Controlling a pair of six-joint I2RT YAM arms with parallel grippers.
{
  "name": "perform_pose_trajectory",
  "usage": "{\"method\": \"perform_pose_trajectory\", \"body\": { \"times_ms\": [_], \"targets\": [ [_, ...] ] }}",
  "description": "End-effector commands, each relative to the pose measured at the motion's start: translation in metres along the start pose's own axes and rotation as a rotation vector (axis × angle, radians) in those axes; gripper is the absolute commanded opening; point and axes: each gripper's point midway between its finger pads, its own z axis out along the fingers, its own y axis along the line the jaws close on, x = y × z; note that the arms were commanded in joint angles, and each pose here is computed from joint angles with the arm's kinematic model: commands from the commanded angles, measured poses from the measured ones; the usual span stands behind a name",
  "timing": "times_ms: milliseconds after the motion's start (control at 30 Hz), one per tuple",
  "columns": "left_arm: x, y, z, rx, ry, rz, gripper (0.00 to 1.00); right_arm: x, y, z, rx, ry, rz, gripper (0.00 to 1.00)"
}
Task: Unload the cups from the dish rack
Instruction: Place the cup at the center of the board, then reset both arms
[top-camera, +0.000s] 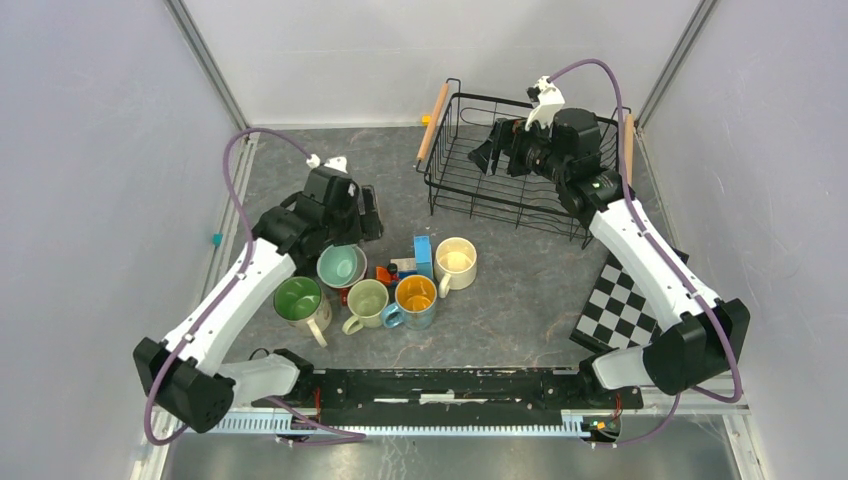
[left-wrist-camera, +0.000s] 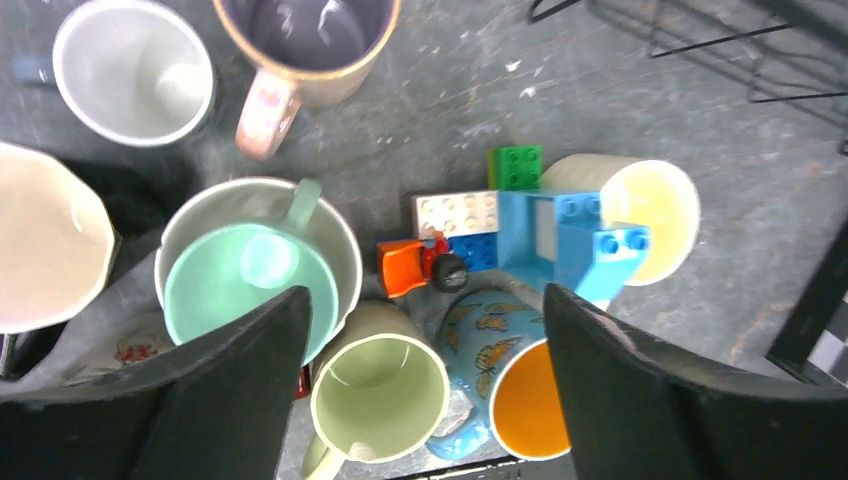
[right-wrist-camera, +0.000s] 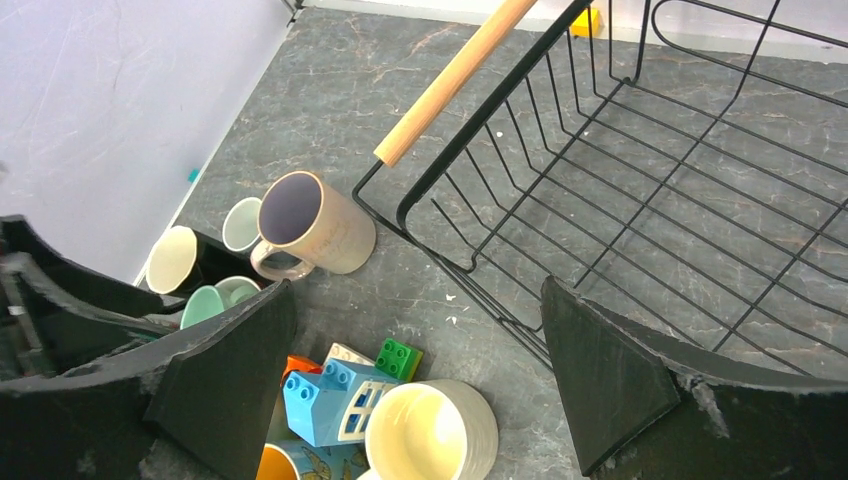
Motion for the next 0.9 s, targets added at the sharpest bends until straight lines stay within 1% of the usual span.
{"method": "perform_pose_trajectory", "body": {
  "times_ms": [0, 200, 267, 500, 600, 700, 867],
  "targets": [
    [-0.041, -0.03, -0.042, 0.154, -0.116, 0.019, 0.99, -0.036, 0.017, -0.019, -0.014, -0.096, -0.036, 0.98],
    [-0.074, -0.063, -0.08, 0.307, -0.206, 0.039, 1.0, -0.048, 0.032, -0.04, -0.027, -0.134, -0.038, 0.98],
    [-0.081, -0.079, -0.092, 0.383, -0.221, 0.054, 1.0, -0.05, 0.036, -0.052, -0.028, -0.159, -0.044, 0.98],
    [-0.108, -0.116, -0.129, 0.553, -0.305, 0.086, 1.0, -0.048, 0.036, -0.087, -0.002, -0.229, -0.052, 0.98],
    [-0.115, -0.127, -0.138, 0.601, -0.32, 0.097, 1.0, -0.049, 0.034, -0.102, 0.015, -0.272, -0.06, 0.98],
    [-0.118, -0.137, -0.142, 0.646, -0.309, 0.122, 1.0, -0.046, 0.033, -0.116, 0.02, -0.304, -0.066, 0.98],
    [-0.122, -0.137, -0.143, 0.642, -0.334, 0.134, 1.0, -0.038, 0.033, -0.135, 0.017, -0.35, -0.068, 0.98]
  ]
}}
